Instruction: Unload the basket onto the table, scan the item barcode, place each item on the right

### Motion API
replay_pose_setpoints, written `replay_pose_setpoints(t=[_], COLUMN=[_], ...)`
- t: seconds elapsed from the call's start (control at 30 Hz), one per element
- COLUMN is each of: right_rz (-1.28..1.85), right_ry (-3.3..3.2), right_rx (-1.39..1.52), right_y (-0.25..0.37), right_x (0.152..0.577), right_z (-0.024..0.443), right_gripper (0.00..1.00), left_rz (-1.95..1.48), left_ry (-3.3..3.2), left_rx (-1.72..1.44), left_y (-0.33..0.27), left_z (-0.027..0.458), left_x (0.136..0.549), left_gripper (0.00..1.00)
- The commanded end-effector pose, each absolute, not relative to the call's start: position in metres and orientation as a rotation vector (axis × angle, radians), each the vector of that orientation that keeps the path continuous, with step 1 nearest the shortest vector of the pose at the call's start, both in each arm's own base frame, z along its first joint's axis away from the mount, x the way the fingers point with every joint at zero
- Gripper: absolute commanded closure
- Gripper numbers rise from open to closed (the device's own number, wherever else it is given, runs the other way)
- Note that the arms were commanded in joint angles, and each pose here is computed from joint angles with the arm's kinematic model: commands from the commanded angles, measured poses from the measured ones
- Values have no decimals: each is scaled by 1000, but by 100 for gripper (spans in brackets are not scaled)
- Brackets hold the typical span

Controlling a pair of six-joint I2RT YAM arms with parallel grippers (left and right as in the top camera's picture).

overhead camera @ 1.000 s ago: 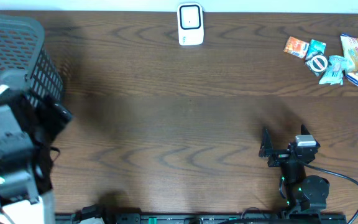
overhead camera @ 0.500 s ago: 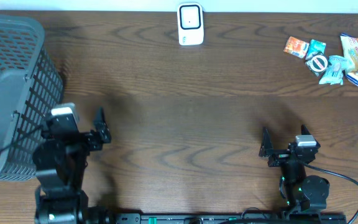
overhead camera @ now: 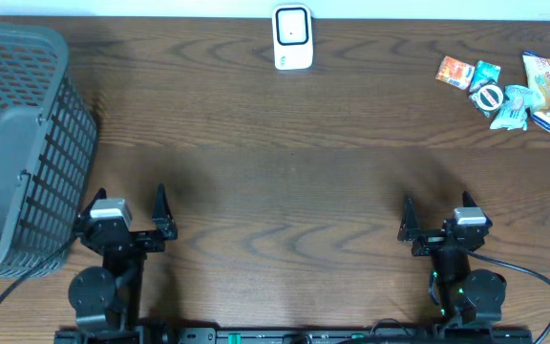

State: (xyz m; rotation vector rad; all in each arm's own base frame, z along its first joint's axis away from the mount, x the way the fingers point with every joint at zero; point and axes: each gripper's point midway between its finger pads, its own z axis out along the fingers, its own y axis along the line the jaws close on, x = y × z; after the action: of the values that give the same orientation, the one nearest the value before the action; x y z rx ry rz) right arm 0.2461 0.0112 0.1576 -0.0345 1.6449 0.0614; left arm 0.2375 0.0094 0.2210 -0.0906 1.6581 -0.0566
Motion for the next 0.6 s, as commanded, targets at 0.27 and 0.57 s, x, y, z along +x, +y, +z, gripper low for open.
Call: replay_pose_setpoints(t=[0.27,0.57], right_rz=[67,67], right_ry=[1644,1645], right_rx=[-19,-19], right_y=[10,10], right_x=[246,246], right_z=[157,157], right_gripper=[1,1], left_rz=[-68,-108], left_ry=[1472,1406], left_rx=[-15,53], left_y=[1,-11], left_z=[233,220], left_x=[236,241], left_gripper=[5,5])
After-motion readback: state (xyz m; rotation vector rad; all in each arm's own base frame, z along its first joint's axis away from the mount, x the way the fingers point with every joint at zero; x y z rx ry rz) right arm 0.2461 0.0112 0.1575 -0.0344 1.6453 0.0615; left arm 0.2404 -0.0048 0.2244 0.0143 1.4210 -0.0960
